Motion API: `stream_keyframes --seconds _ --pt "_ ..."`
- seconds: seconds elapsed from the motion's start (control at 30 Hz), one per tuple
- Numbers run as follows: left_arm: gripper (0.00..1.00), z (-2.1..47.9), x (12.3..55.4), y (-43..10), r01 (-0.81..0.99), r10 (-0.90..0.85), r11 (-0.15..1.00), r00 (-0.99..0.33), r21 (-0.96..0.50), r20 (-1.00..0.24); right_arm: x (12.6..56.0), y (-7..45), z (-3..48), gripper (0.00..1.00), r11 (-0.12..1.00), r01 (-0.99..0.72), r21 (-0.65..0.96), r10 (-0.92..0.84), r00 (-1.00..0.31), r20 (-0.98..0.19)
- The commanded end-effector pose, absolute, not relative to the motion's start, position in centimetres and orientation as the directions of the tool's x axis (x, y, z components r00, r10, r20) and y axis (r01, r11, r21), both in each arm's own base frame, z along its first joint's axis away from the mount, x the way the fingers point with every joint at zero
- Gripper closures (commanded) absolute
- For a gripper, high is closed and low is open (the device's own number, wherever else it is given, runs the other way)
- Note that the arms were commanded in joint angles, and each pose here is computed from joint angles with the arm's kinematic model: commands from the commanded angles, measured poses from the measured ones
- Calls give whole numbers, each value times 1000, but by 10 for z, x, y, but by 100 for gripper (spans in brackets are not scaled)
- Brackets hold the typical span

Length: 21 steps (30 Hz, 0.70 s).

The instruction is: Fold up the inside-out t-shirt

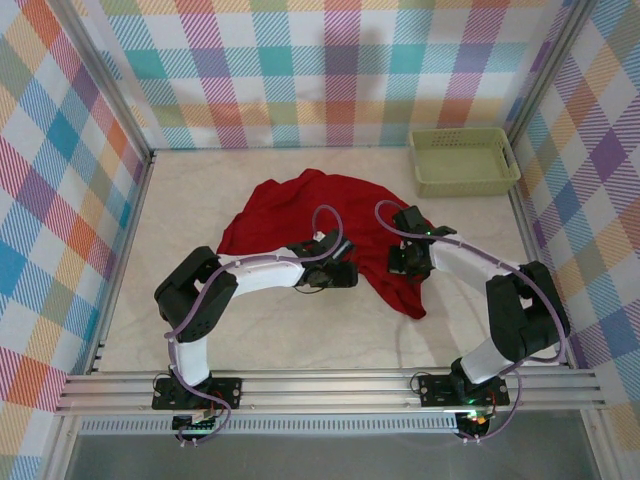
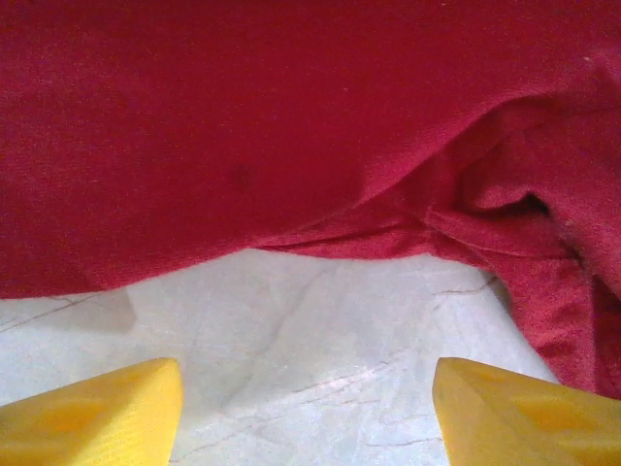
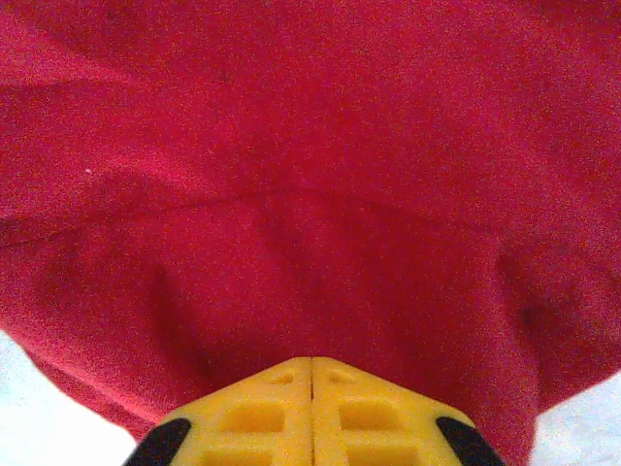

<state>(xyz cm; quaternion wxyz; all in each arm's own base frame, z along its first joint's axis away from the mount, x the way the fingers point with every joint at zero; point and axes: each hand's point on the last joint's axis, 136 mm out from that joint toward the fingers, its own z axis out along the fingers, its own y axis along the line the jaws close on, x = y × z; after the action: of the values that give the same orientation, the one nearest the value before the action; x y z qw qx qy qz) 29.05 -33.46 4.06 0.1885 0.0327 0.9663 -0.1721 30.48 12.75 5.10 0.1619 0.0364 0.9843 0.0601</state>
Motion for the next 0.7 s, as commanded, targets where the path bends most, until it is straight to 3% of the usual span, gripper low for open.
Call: stream_keyframes --seconds 0.0,0.17,0.23,0.4,0.67 --pt "31 56 292 -361 165 3 910 -920 -381 -392 322 122 66 100 993 58 103 93 -922 -376" --pt "31 57 289 -377 185 19 904 -918 -385 -397 322 125 84 97 988 19 156 80 -914 -399" --pt "31 57 291 -370 146 -18 917 -916 -372 -402 310 141 86 72 970 -43 240 58 -917 -395" --pt "30 54 293 -360 92 -91 911 -907 -403 -412 282 153 76 47 963 -65 263 26 -943 -331" --pt "30 53 293 -357 62 -140 890 -906 -452 -398 273 145 46 41 978 18 209 68 -971 -231"
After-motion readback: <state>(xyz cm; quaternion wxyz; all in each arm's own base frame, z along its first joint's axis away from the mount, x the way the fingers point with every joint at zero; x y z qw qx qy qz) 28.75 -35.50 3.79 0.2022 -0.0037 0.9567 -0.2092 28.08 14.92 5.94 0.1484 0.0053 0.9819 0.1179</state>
